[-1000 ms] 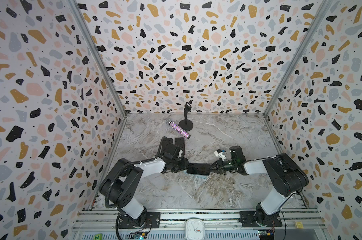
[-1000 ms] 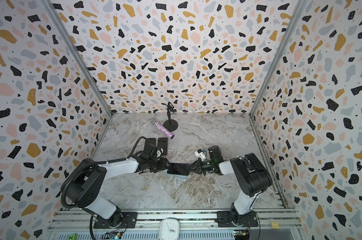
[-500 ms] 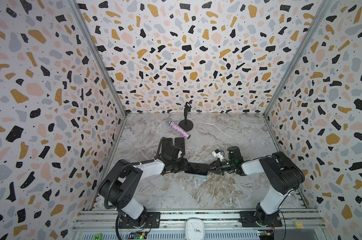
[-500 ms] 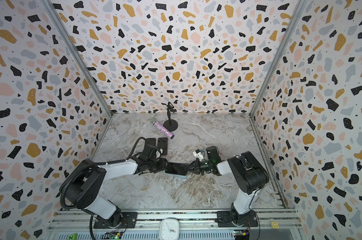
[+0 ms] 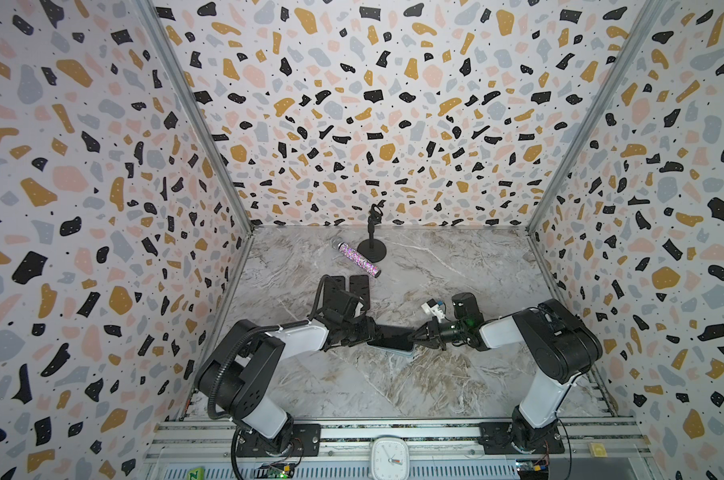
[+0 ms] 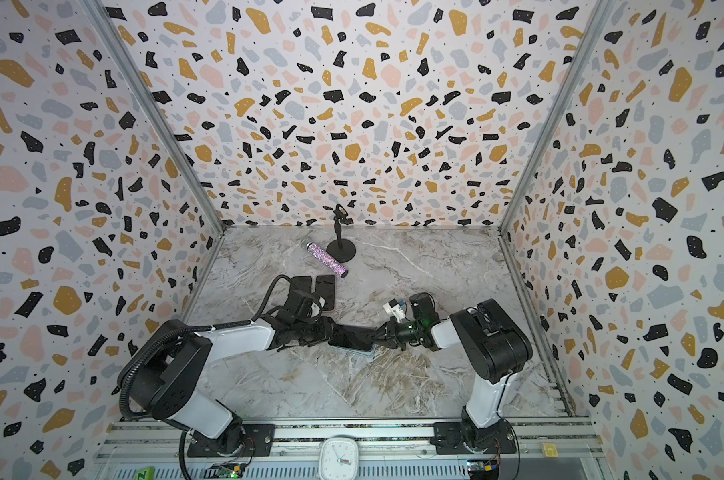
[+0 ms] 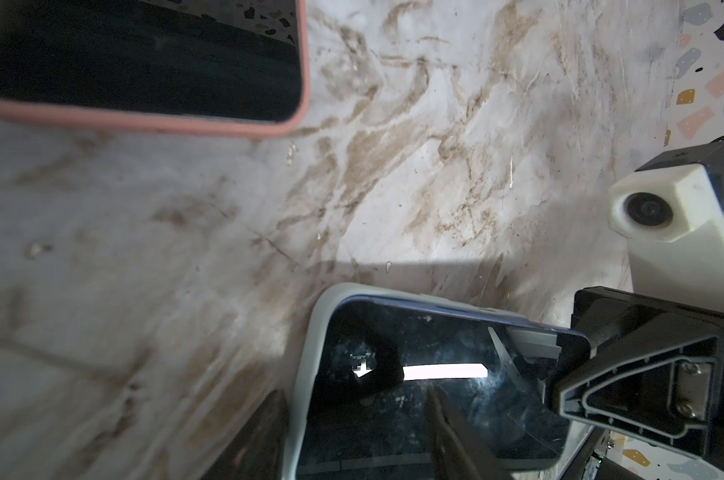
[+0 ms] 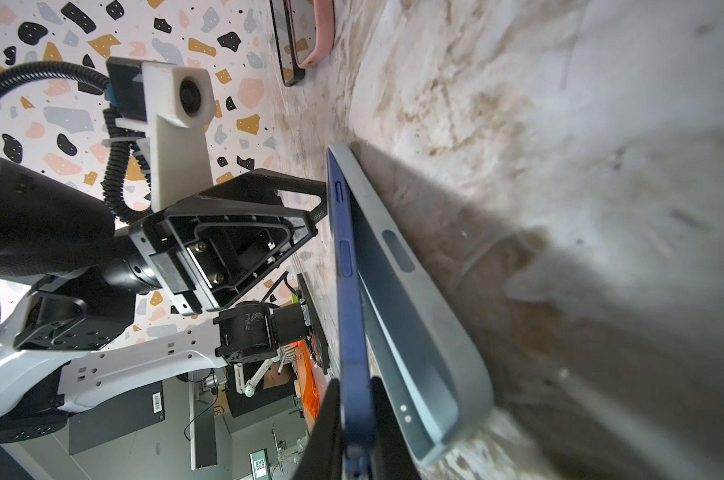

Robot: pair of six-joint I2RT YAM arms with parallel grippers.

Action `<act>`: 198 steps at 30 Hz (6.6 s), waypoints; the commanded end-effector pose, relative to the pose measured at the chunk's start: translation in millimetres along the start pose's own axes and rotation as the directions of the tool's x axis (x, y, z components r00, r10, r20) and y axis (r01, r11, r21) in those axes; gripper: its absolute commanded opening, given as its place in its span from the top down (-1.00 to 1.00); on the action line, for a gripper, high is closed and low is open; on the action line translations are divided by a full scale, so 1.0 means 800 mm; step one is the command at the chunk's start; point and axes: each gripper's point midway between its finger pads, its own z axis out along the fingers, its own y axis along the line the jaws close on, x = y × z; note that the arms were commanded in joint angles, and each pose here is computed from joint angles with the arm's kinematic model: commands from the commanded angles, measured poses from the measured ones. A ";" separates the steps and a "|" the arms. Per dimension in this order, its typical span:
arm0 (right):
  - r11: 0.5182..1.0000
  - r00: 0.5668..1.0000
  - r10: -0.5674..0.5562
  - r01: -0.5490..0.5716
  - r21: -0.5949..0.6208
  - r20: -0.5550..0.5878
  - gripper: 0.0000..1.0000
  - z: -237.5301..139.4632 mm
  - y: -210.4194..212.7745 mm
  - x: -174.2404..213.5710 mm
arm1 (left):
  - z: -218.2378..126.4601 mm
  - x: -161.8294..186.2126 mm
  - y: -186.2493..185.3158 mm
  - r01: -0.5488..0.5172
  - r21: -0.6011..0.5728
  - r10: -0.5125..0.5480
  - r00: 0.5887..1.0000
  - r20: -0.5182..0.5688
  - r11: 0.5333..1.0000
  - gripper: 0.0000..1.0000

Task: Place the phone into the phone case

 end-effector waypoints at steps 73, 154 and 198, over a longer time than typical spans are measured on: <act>0.816 0.946 -0.322 0.296 0.496 -0.034 -0.17 -0.022 0.008 -0.044 | -0.007 0.057 -0.003 -0.066 0.034 0.070 0.992 -0.109 0.997 -0.04; 0.541 0.776 -0.519 0.623 0.565 -0.359 -0.01 0.009 -0.015 0.065 | 0.047 0.052 -0.061 -0.139 0.135 0.164 0.967 -0.193 0.981 0.32; 0.580 0.814 -0.482 0.574 0.579 -0.324 0.52 0.005 -0.019 0.071 | 0.035 0.074 -0.059 -0.170 0.113 0.192 0.956 -0.223 0.979 0.37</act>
